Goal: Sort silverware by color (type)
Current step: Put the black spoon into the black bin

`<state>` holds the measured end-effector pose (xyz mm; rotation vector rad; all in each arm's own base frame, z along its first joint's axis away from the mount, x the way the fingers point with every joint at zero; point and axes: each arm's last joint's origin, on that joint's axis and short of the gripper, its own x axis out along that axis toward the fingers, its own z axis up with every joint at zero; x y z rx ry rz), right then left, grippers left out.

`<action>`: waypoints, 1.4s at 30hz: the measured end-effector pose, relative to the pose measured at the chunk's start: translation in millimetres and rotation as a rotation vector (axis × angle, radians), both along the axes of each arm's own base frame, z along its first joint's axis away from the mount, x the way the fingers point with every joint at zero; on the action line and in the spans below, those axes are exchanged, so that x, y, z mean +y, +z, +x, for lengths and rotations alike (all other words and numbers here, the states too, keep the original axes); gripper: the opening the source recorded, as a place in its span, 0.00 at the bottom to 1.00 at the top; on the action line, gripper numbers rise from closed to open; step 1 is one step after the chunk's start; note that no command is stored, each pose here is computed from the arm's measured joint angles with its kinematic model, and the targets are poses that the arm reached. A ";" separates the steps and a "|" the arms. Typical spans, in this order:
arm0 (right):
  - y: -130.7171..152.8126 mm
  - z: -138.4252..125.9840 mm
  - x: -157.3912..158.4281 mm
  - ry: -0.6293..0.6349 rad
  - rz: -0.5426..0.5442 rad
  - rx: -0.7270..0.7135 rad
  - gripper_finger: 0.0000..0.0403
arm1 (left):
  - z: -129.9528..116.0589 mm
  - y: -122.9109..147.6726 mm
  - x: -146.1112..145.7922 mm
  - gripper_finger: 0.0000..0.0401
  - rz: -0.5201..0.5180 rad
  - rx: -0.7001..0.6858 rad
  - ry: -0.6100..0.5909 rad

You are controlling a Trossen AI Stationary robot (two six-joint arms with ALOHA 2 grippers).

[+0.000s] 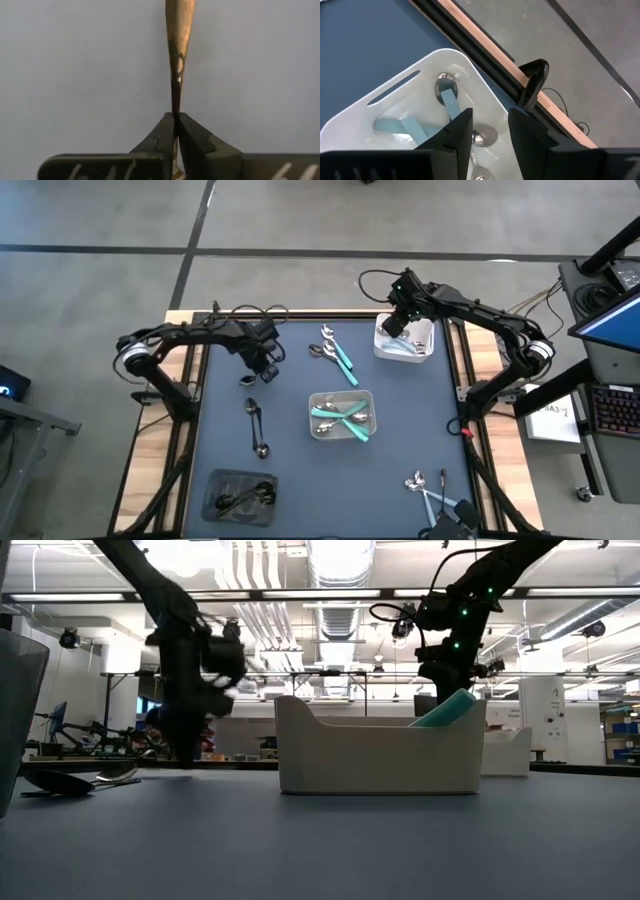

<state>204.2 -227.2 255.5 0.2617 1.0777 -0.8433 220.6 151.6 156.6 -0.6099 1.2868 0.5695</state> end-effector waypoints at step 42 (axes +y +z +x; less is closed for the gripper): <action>4.0 7.4 -3.5 0.104 -0.020 -0.101 0.27 | -41.4 84.4 -330.4 0.03 -0.625 -0.108 0.096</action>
